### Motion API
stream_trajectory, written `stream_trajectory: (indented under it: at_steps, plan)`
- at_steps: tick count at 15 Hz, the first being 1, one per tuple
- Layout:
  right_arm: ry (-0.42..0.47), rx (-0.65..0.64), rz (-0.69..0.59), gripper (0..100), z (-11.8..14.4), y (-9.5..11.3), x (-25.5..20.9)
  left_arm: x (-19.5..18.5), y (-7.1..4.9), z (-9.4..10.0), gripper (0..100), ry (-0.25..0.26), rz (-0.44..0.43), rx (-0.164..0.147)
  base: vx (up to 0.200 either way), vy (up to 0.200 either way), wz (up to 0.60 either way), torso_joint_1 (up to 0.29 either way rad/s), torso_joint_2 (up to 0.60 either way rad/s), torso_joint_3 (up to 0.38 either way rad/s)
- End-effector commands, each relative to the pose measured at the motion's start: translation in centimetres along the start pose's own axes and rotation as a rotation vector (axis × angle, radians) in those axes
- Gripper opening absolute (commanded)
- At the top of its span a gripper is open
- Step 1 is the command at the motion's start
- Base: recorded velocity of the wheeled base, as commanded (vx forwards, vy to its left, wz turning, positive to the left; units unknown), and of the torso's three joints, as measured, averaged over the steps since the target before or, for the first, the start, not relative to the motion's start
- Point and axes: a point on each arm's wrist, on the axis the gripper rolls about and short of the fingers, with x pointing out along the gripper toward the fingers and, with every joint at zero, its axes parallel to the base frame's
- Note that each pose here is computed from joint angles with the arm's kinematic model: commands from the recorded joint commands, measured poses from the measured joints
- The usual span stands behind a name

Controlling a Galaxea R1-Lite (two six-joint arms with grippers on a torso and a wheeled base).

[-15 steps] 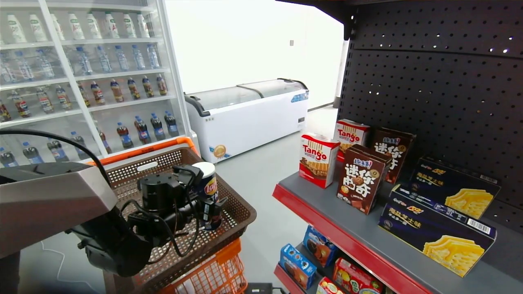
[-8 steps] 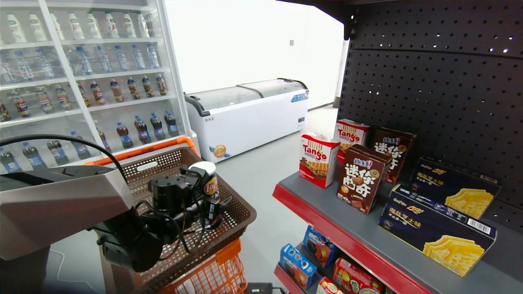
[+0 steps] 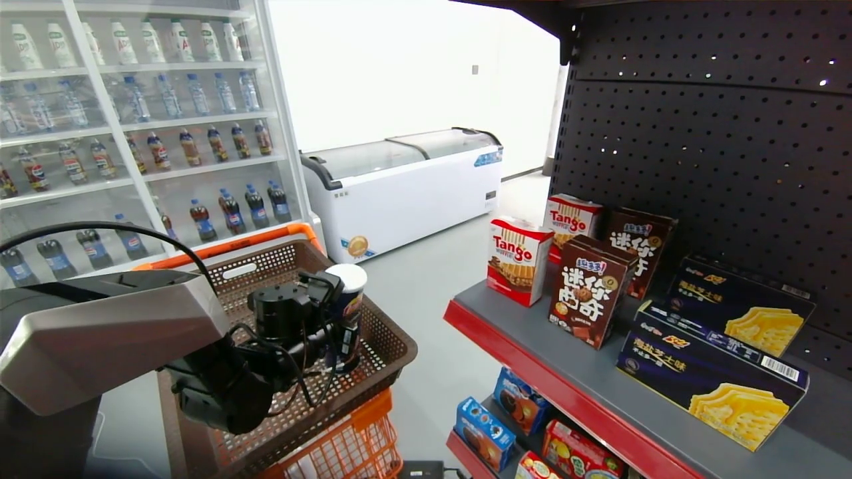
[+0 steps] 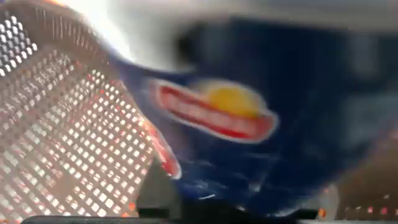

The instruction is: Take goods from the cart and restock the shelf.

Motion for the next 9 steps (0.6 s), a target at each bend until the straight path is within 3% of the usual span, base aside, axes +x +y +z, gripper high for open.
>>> stream_trajectory:
  at_steps: [1,3,4,5,7,9]
  plan:
    - [0.0,0.0,0.0,100,0.0,0.0,0.0,-0.6,-0.1,0.8,0,-0.012,-0.006,0.03,0.0,0.0,0.0,0.0,0.0,0.0]
    - [0.0,-0.002,0.0,100,0.0,0.0,0.0,-1.2,-0.3,1.6,0,0.011,-0.018,0.034,0.0,0.0,0.0,0.0,0.0,0.0]
    - [0.0,0.0,0.0,100,0.0,0.0,0.0,-2.2,-0.1,2.8,0,0.054,-0.028,0.032,0.0,0.0,0.0,0.0,0.0,0.0]
    - [0.0,0.0,0.0,100,0.0,0.0,0.0,-2.3,-0.1,2.9,0,0.055,-0.032,0.031,0.0,0.0,0.0,0.0,0.0,0.0]
    - [0.0,0.0,0.0,100,0.0,0.0,0.0,-5.0,-0.6,6.8,0,-0.044,-0.162,0.029,0.0,0.0,0.0,0.0,0.0,0.0]
    - [0.0,0.0,0.0,100,0.0,0.0,0.0,-7.8,-0.1,9.3,0,-0.045,-0.23,0.024,0.0,0.0,0.0,0.0,0.0,0.0]
